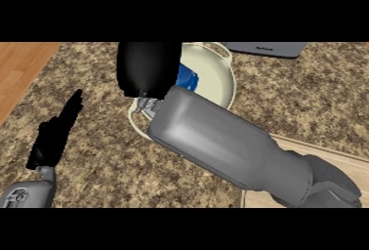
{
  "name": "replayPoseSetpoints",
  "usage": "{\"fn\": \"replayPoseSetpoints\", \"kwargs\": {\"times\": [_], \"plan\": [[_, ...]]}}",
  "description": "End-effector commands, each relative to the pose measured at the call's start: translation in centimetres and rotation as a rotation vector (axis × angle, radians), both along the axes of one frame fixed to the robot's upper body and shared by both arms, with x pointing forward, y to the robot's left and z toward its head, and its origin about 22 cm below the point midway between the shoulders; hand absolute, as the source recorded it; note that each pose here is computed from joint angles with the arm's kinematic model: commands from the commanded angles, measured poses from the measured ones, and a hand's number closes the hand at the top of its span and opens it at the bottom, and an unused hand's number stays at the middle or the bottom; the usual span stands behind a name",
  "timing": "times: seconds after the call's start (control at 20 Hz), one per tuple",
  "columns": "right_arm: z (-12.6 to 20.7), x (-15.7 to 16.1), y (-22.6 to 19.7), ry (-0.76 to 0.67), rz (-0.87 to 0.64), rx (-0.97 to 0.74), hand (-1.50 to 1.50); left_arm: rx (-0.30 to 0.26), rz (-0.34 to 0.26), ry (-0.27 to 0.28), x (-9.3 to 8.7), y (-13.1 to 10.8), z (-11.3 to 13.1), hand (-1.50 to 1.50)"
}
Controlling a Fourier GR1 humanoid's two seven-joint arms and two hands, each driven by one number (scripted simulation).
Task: Pick the can from the tray and place it in the pot
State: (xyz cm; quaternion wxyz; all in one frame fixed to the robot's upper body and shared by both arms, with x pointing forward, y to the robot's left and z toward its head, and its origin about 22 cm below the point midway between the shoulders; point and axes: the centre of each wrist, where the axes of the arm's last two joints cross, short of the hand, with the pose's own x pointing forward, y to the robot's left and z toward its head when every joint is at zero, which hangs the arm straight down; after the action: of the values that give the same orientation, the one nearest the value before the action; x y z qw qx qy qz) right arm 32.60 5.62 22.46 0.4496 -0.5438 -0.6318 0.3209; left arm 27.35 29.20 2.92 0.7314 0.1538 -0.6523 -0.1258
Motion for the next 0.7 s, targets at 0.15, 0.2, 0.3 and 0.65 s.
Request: {"fn": "replayPoseSetpoints", "kwargs": {"times": [0.15, 0.2, 0.3, 0.65], "plan": [[0.0, 2.0, 0.4, -0.026, -0.120, 0.204, 1.50, -0.005, 0.037, -0.005, -0.3, 1.1, 0.0, 0.00], [1.3, 1.9, 0.9, -0.032, -0.117, 0.193, 1.50, -0.006, 0.028, 0.008, -0.3, 0.3, -0.4, 0.00], [0.2, 3.6, 0.1, -0.019, -0.134, 0.184, 1.50, -0.022, 0.034, -0.006, -0.2, 0.4, -0.1, 0.00], [-2.8, 7.8, -2.9, 0.027, -0.136, 0.189, 1.50, -0.006, 0.049, -0.018, -0.8, 1.6, 0.5, 0.00]]}}
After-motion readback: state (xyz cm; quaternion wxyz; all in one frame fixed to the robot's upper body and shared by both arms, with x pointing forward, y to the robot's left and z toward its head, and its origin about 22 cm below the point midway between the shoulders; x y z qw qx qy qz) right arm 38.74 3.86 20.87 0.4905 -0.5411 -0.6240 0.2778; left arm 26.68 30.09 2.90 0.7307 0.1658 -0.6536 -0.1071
